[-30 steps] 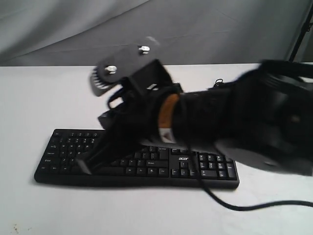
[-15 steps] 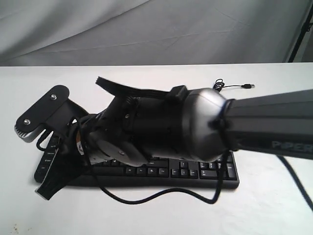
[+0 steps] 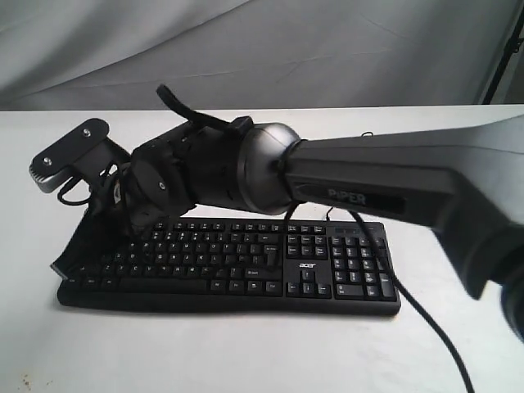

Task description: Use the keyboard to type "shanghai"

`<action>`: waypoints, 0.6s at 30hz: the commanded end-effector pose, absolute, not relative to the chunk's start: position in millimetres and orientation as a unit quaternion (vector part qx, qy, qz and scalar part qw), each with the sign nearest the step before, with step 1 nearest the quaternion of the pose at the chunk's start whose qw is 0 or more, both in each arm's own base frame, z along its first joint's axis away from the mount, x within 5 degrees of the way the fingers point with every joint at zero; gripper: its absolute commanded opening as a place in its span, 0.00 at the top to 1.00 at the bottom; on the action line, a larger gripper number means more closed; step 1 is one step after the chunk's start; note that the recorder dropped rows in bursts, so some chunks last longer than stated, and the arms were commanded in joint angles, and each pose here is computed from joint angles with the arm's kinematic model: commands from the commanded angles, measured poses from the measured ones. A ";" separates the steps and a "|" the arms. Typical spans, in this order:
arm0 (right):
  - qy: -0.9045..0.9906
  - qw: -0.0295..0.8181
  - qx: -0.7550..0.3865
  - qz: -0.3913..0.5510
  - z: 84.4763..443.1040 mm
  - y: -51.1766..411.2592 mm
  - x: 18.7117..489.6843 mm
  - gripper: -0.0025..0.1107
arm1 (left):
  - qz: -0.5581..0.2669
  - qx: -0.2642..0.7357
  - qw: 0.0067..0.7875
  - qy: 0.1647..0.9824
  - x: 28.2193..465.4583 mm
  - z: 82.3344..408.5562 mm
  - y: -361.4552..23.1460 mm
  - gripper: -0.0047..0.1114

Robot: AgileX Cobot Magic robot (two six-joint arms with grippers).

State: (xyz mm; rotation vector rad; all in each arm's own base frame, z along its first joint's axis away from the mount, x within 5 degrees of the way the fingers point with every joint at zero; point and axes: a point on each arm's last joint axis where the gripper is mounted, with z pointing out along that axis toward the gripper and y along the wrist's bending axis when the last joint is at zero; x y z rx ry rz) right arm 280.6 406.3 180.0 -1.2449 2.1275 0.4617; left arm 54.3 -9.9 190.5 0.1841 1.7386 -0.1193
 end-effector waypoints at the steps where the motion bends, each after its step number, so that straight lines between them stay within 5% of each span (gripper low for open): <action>1: 0.797 0.309 -0.486 0.179 171.7 411.3 282.3 0.98 | -0.054 0.081 0.641 0.761 54.2 189.7 -10.1 0.96; 18: 0.762 0.344 -0.525 0.162 139.7 419.2 290.6 0.98 | -0.054 0.081 0.641 0.761 54.2 189.7 -10.1 0.96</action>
